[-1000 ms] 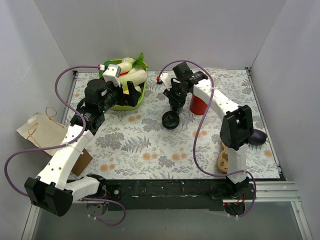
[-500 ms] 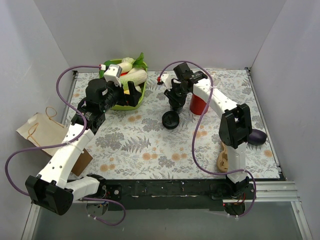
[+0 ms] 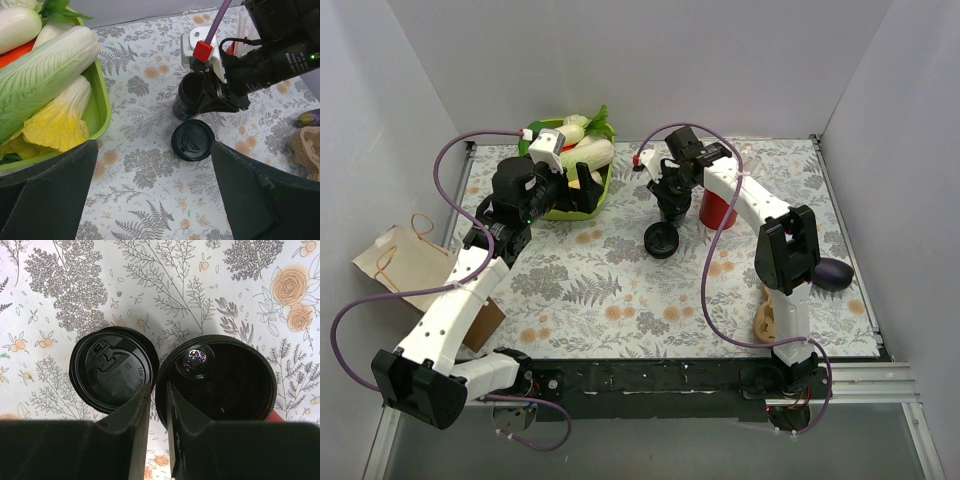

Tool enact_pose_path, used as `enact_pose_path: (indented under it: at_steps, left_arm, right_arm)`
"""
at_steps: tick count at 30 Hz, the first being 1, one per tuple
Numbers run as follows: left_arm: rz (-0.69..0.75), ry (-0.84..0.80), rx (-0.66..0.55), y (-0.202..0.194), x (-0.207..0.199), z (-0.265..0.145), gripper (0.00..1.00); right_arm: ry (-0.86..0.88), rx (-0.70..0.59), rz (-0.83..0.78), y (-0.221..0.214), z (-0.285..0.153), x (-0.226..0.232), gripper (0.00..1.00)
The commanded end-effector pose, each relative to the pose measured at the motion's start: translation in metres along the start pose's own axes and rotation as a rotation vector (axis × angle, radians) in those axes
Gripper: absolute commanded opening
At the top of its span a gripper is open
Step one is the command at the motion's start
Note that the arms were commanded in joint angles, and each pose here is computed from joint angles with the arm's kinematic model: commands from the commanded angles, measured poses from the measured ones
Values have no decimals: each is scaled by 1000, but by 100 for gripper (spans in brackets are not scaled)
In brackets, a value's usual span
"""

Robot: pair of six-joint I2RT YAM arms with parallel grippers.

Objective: Pack the takeout coffee

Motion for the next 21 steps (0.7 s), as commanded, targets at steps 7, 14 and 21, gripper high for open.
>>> enact_pose_path:
  at_steps: [7,14,21]
  left_arm:
    - [3,-15,-19,6,-2,1,98]
    - [-1,-15,-14,3,-1,1,98]
    - [7,-12,30,-15,5,2,98]
  right_arm:
    - [-27,-39,-10,12,-11,-12,17]
    - [-38,-50,-16,16,-16,-13,1]
    - [-67,-102,-31,29,-37,-12,1]
Point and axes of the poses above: each gripper's point midway between its finger pads, its own z axis out along the fingers, its own x axis along the line the jaws close on, y = z × x, the point moved 1 cm from there along -z, back along the fingers, and after that the axes turned 11 degrees about -z, right-handed, at the moved point
